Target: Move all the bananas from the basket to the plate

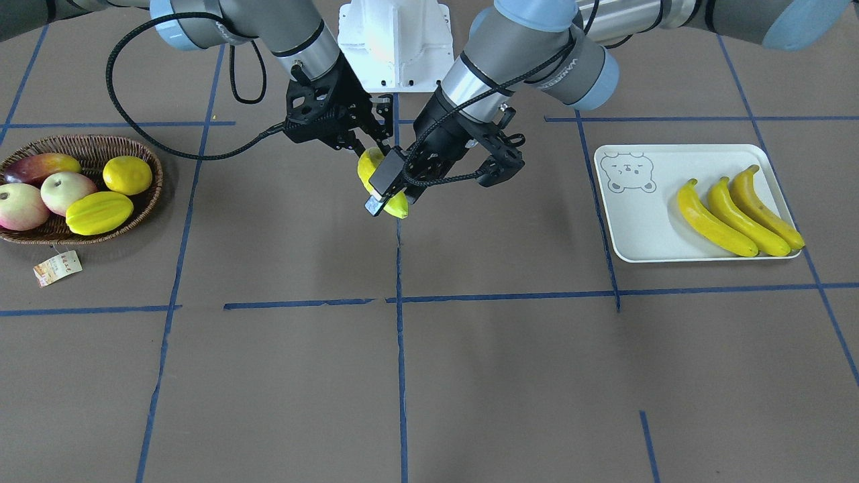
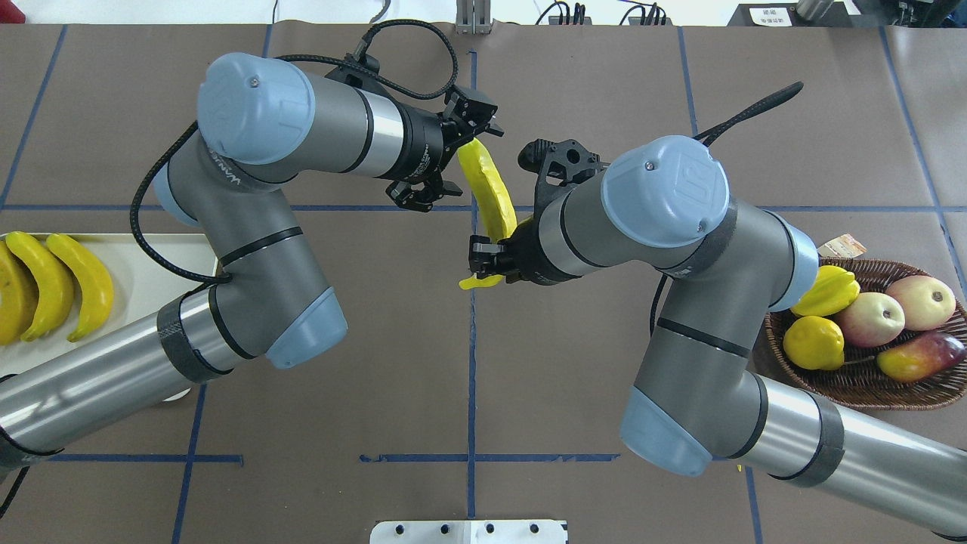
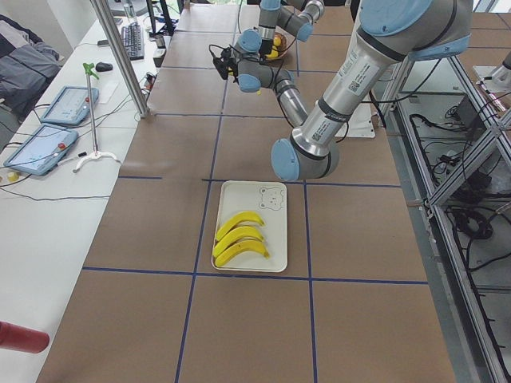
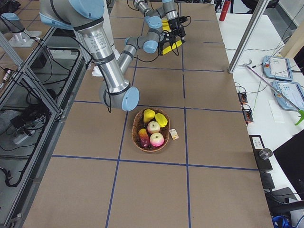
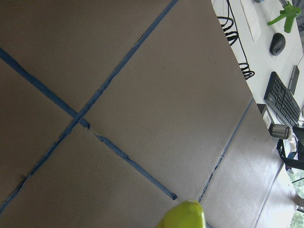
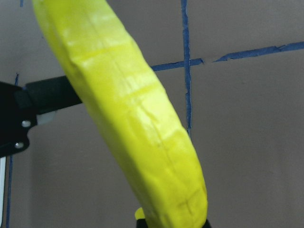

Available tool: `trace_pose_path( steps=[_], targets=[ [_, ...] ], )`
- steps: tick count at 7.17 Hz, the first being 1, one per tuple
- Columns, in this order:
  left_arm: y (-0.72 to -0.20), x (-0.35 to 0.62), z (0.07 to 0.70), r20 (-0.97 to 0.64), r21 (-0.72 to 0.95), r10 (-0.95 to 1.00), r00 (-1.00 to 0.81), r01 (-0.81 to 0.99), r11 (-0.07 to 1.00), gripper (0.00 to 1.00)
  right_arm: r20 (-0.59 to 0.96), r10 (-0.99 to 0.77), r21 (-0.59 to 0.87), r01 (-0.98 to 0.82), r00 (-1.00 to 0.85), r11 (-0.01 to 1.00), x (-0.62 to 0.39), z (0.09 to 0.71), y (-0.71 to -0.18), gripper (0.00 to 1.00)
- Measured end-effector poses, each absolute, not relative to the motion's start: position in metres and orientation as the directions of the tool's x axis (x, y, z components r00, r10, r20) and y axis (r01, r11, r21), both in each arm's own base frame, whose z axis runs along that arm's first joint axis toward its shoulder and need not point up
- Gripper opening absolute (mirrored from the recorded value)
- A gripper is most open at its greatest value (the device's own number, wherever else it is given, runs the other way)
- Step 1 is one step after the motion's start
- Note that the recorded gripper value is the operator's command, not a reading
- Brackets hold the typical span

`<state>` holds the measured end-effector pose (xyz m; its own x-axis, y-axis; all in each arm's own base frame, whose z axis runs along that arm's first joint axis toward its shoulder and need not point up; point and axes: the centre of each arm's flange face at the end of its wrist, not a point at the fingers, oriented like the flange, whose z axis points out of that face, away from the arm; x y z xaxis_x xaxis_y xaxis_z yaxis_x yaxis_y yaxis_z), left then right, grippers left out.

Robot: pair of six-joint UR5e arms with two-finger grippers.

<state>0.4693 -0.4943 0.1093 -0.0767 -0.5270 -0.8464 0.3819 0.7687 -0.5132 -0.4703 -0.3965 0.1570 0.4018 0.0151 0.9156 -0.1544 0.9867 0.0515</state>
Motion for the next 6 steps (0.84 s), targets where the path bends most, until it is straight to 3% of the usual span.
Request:
trace_pose_path(
  steps=[5, 6],
  targets=[
    [-0.4911, 0.4769, 0.1061, -0.847, -0.513, -0.527, -0.072, 0.374, 0.773, 0.77, 0.916, 0.013, 0.054, -0.153, 0.402, 0.987, -0.4702, 0.157, -0.3965, 0.01],
    [-0.4897, 0.4783, 0.1057, -0.847, -0.513, -0.527, -0.071, 0.371, 0.774, 0.7, 0.916, 0.011, 0.055, -0.153, 0.402, 0.987, -0.4702, 0.1569, -0.3965, 0.01]
  ],
)
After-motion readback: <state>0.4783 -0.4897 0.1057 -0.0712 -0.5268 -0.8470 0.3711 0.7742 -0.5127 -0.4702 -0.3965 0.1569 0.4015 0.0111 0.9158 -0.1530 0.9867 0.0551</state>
